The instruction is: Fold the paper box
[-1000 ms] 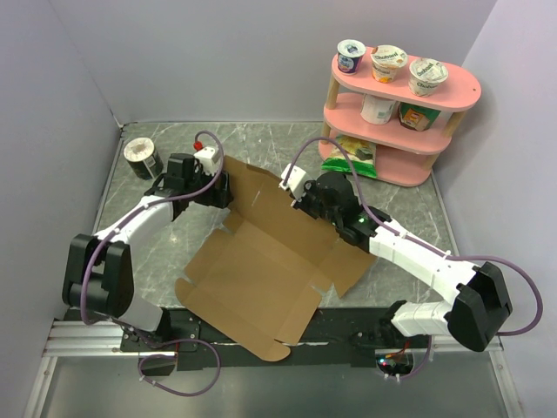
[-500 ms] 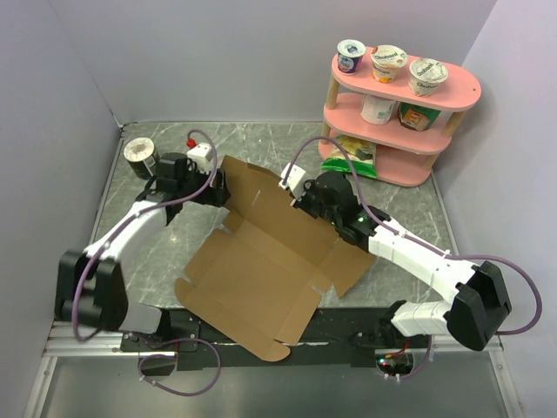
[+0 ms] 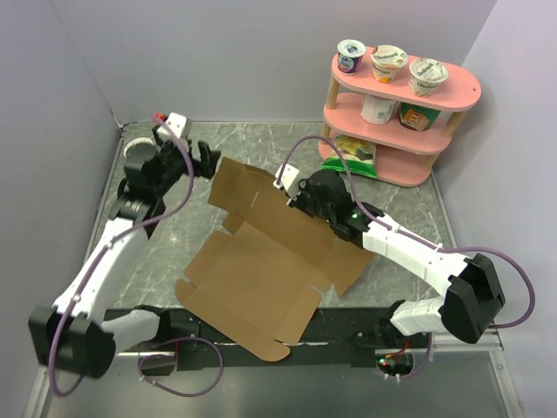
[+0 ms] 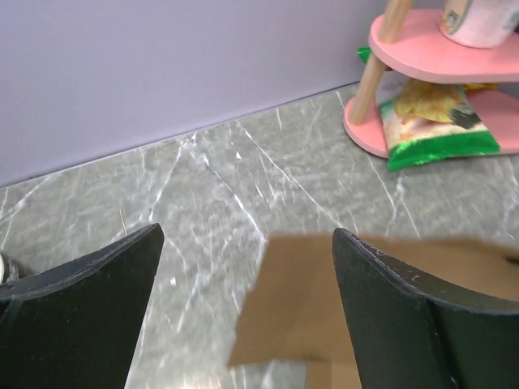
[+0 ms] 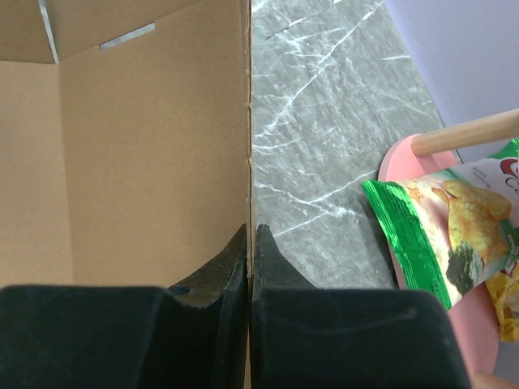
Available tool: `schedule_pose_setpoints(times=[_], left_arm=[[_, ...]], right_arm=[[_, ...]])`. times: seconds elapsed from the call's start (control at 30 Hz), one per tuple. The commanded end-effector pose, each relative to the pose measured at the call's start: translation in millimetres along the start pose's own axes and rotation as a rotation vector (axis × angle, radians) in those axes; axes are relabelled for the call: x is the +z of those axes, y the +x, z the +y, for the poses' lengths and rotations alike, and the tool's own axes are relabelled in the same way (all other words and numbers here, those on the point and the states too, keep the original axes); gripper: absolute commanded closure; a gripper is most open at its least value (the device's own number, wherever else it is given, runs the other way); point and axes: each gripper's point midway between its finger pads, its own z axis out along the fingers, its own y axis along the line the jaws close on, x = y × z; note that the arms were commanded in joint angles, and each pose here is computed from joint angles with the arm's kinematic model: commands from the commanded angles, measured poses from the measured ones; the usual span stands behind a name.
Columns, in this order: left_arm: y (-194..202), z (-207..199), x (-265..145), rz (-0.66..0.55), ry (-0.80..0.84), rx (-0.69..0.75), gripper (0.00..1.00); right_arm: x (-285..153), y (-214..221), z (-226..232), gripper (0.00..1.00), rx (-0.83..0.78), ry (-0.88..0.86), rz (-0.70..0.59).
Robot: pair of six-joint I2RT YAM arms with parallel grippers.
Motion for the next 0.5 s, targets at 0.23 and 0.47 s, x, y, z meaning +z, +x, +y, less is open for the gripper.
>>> schedule_pose_setpoints(times=[0.23, 0.47], left_arm=[[20.6, -40.9, 56.6, 0.088, 0.069, 0.092, 0.1], [40.0, -60.0, 43.5, 0.105, 0.078, 0.118, 0.1]], right_arm=[[-5.0, -16.6, -3.1, 0.98, 0.002, 0.005, -0.026], [-3.9, -16.8, -3.2, 0.98, 0.005, 0.009, -0.027]])
